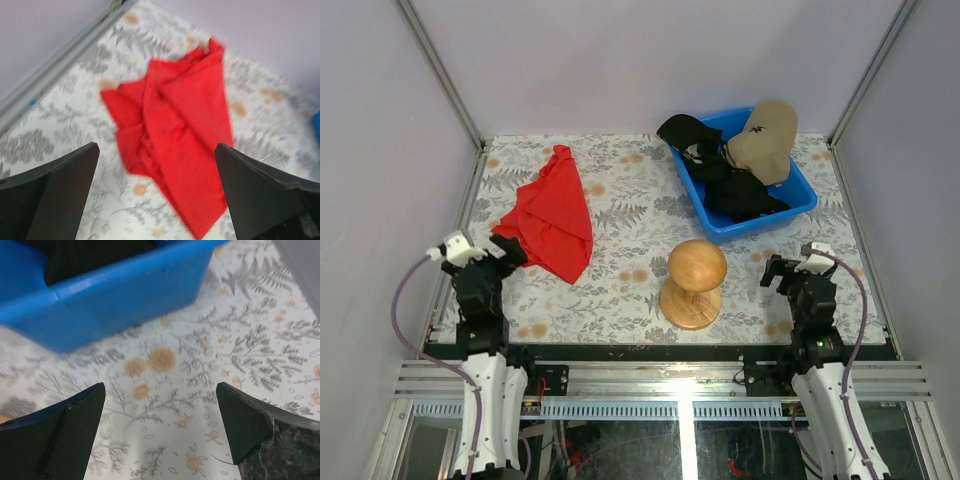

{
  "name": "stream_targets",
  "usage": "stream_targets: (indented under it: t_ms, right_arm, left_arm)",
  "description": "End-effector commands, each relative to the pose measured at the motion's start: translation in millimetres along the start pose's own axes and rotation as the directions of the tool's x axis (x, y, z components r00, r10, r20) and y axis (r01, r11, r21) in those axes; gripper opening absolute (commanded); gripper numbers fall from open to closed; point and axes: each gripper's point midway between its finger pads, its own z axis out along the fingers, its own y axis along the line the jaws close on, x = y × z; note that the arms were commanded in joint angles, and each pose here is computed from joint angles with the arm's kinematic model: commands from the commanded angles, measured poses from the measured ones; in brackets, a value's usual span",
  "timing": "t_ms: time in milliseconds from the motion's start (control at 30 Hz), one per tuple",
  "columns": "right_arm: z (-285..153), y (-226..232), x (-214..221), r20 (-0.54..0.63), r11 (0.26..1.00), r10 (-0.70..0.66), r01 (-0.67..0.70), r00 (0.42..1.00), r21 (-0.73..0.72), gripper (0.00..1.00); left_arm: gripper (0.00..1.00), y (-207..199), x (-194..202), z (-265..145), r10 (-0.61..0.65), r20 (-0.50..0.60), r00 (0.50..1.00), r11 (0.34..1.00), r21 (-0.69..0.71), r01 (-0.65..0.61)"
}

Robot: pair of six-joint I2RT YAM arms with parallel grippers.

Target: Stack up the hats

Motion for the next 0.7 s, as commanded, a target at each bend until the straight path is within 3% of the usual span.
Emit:
stream_targets:
  t_ms: [0,133,200,300,433,533,667]
  right_arm:
    - [-16,-2,-72,0.116,0.982,0.181,-0.186,0.977,0.040,0.99]
    - [-35,3,-119,0.135,0.952,0.298,-0.304,0.945,0.025,0.99]
    - [-47,12,-131,0.064,0.950,0.311,-0.311,0.948,-0.005,0.99]
    - [-56,17,-151,0.023,0.952,0.305,-0.305,0.952,-0.019,0.99]
    - [-68,23,-187,0.085,0.939,0.341,-0.336,0.936,-0.072,0.99]
    - [-80,25,-209,0.110,0.925,0.379,-0.370,0.919,-0.089,0.99]
    - [-91,45,-216,0.010,0.921,0.355,-0.348,0.935,-0.174,0.99]
  left_arm:
    - [1.00,-33,-63,-4,-0.133,0.015,0.991,0.990,0.041,0.133]
    - [1.00,-83,-105,-6,-0.163,-0.007,0.987,0.958,0.239,0.160]
    - [1.00,-96,-110,-3,-0.216,-0.012,0.976,0.933,0.294,0.210]
    - [1.00,-100,-89,15,-0.309,-0.121,0.943,0.904,0.272,0.331]
    - [1.00,-108,-48,43,-0.279,-0.333,0.901,0.919,0.181,0.351]
    - [1.00,-102,-13,67,-0.251,-0.500,0.829,0.943,0.067,0.326]
    - [1.00,-98,41,90,-0.216,-0.715,0.665,0.959,-0.026,0.283]
